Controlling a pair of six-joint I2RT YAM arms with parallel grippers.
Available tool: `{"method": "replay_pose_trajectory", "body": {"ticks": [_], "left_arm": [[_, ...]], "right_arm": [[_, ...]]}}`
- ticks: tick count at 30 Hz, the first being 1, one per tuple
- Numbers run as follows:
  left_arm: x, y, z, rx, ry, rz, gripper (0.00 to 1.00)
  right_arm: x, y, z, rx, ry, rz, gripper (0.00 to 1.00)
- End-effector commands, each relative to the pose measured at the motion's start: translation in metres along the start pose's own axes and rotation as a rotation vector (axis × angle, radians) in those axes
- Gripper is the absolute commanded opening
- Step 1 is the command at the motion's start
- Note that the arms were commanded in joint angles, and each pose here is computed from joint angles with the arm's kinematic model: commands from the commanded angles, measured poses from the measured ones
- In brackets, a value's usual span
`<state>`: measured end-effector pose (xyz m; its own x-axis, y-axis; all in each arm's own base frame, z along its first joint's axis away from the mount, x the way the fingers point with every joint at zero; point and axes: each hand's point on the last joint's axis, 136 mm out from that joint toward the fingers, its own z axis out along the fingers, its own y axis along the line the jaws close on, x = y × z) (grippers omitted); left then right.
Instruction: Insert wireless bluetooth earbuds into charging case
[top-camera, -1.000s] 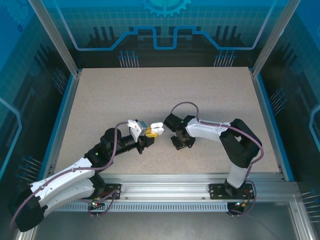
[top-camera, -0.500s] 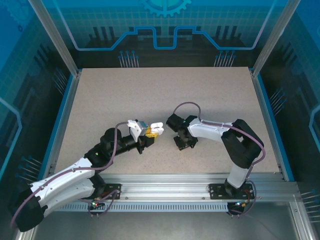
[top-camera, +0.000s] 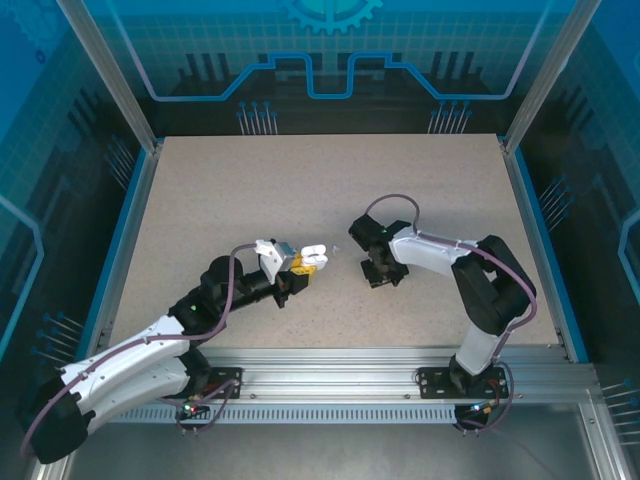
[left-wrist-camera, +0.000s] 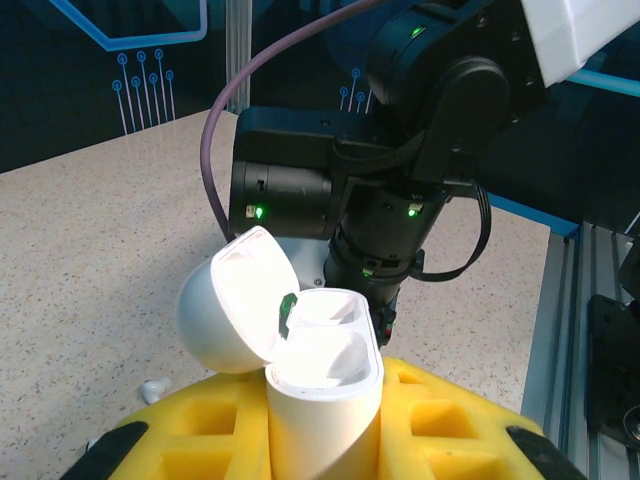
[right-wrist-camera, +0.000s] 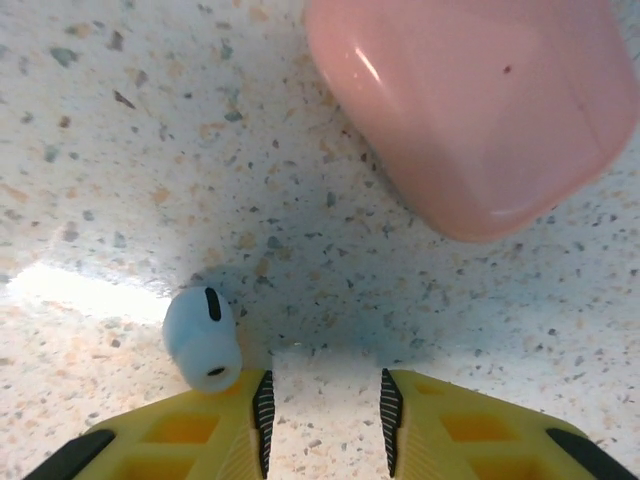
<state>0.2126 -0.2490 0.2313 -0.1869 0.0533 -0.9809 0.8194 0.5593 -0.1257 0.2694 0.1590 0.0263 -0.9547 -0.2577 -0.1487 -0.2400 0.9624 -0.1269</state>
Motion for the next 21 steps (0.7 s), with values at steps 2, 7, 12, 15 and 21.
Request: {"method": "replay_pose_trajectory", "body": {"ticks": [2, 7, 12, 15, 21], "left_arm": [[-0.003, 0.0, -0.004, -0.011, -0.017, 0.017, 0.12], [-0.004, 0.001, -0.005, -0.014, -0.034, 0.021, 0.12], [-0.004, 0.0, -0.006, -0.01, -0.04, 0.013, 0.12], [-0.003, -0.001, -0.008, -0.009, -0.041, 0.011, 0.12], [-0.004, 0.0, -0.012, -0.019, -0.045, 0.019, 0.12]], "right_arm": [[-0.001, -0.009, -0.029, -0.029, -0.078, -0.007, 0.38], [-0.005, 0.008, -0.054, -0.186, -0.095, -0.085, 0.43], [-0.01, 0.025, -0.052, -0.258, -0.017, -0.163, 0.46], [-0.015, 0.031, -0.042, -0.285, 0.019, -0.16, 0.46], [-0.021, 0.032, -0.022, -0.291, 0.077, -0.125, 0.44]]}}
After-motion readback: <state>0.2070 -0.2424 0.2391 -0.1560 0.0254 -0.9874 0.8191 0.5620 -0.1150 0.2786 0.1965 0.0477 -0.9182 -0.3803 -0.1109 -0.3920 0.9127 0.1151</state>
